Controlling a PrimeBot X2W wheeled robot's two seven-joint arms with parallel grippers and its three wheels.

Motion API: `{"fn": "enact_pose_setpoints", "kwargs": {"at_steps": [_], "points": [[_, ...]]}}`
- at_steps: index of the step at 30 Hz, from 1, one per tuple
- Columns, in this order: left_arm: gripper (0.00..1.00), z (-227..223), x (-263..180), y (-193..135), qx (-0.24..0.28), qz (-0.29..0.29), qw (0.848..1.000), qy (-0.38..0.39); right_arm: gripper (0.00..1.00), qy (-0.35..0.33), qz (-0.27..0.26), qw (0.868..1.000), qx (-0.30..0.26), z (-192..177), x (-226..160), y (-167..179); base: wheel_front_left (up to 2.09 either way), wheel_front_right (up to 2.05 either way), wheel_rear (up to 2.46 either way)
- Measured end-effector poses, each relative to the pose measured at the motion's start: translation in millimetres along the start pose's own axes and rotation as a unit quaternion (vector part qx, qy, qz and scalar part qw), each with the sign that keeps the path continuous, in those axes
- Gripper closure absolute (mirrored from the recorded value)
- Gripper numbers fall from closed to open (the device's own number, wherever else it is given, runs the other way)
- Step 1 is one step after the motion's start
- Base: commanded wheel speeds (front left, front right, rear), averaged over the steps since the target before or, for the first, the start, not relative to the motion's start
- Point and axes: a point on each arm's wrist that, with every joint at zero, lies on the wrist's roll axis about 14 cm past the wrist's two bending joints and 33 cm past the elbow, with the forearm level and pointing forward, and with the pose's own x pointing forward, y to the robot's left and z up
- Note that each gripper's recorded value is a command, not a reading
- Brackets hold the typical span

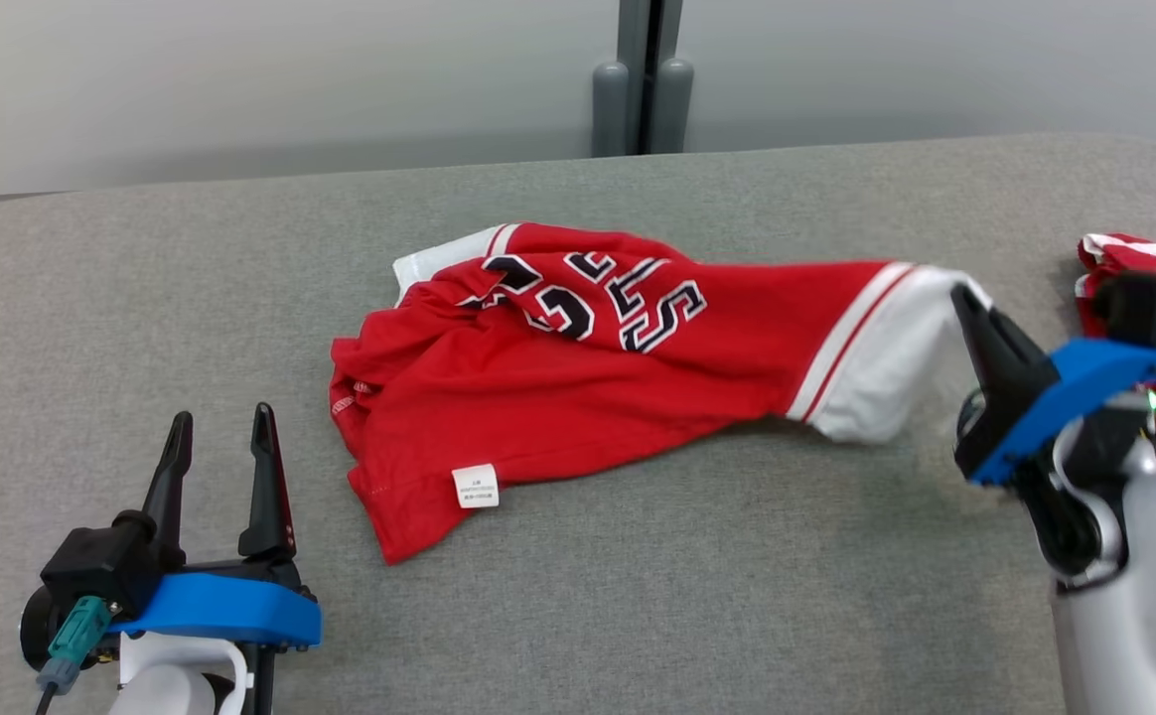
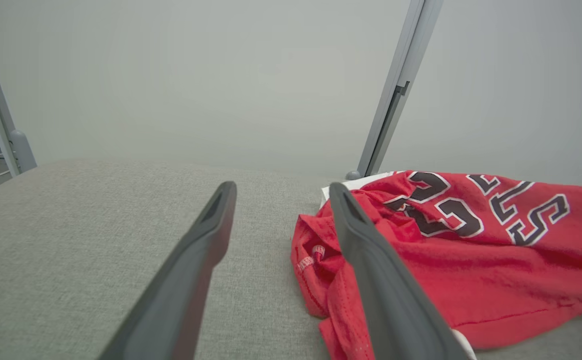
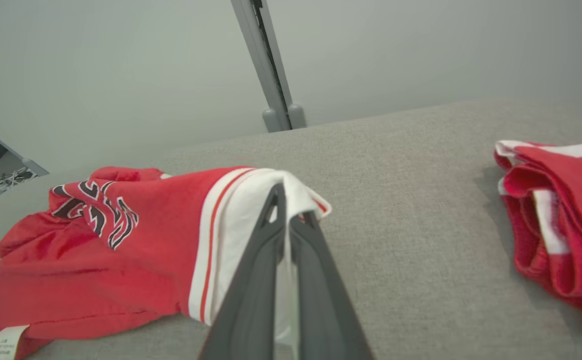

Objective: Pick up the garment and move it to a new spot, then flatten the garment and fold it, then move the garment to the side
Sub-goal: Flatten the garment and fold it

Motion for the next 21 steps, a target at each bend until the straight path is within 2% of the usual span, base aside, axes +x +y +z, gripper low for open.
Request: {"fn": "enact_pose_setpoints", "kwargs": {"at_steps": [8, 14, 15, 16, 21], "points": [[0.0, -2.1, 3.2, -2.8, 0.001, -0.007, 1.0, 0.002, 1.0, 0.046, -0.017, 0.998, 0.042, -25.7, -44.5, -12.4, 0.0, 0.0, 0.0], [0.0, -5.4, 9.0, -5.5, 0.001, -0.012, 1.0, 0.006, 1.0, 0.095, -0.056, 0.992, 0.066, -63.7, -38.4, -37.5, 0.0, 0.0, 0.0], [0.0, -5.9, 10.0, -5.7, 0.001, -0.013, 1.0, 0.007, 0.52, 0.098, -0.064, 0.991, 0.059, -67.1, -33.2, -40.9, 0.0, 0.0, 0.0], [0.0, -5.7, 11.2, -5.8, 0.001, -0.014, 1.0, 0.007, 0.0, 0.096, -0.066, 0.992, 0.055, -67.4, -26.3, -41.5, 0.0, 0.0, 0.0], [0.0, -6.2, 10.7, -0.6, 0.006, -0.01, 1.0, 0.008, 0.0, 0.084, -0.071, 0.994, 0.013, -69.6, 2.0, -37.8, 0.0, 0.0, 0.0]]}}
